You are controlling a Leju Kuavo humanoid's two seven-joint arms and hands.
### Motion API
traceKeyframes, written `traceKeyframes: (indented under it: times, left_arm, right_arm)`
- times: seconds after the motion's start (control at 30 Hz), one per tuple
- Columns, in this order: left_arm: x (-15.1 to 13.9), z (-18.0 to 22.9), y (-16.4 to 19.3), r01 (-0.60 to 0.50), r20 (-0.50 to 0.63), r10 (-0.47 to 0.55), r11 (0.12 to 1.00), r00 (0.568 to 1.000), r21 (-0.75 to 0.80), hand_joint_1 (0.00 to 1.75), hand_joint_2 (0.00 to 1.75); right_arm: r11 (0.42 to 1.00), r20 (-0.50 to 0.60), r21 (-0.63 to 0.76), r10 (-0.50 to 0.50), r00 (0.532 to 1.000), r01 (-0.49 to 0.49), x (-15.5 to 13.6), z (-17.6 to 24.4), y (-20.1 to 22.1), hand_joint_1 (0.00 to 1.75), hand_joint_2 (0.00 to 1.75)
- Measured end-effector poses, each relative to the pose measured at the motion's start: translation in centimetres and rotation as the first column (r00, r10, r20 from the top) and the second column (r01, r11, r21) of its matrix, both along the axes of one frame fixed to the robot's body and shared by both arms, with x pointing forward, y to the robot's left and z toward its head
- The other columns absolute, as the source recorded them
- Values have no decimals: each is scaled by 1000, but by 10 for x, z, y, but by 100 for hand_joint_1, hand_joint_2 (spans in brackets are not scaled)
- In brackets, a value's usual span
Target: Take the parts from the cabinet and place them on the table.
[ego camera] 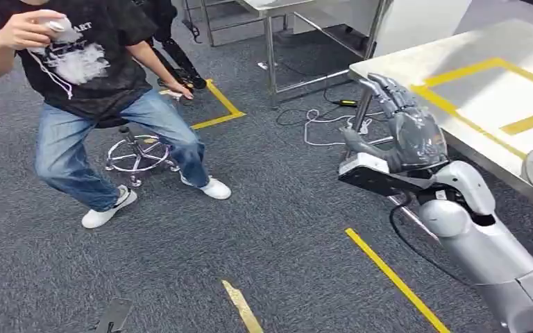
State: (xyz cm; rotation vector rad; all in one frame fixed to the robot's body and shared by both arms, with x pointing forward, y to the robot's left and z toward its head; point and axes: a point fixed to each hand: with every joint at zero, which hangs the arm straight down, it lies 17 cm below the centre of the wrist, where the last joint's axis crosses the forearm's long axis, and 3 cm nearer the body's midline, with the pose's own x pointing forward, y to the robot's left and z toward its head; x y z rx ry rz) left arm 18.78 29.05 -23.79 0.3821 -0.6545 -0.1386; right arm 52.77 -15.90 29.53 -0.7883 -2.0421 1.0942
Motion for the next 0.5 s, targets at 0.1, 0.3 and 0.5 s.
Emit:
traceKeyframes:
  times: [0.1, 0.3, 0.5]
  left_arm:
    - [0, 0, 0, 1, 1, -1, 1000, 1000, 0, 0, 0]
    - [1, 0, 1, 0, 1, 0, 1000, 1000, 1, 0, 0]
    - [0, 0, -1, 0, 1, 0, 1000, 1000, -1, 0, 0]
  right_arm:
    - [1000, -5, -1, 1, 1000, -1, -1, -3, 0, 0, 175]
    - [1000, -4, -2, 0, 1000, 0, -1, -3, 0, 0, 175]
    - [1000, 2, -2, 0, 1000, 0, -1, 0, -1, 0, 175]
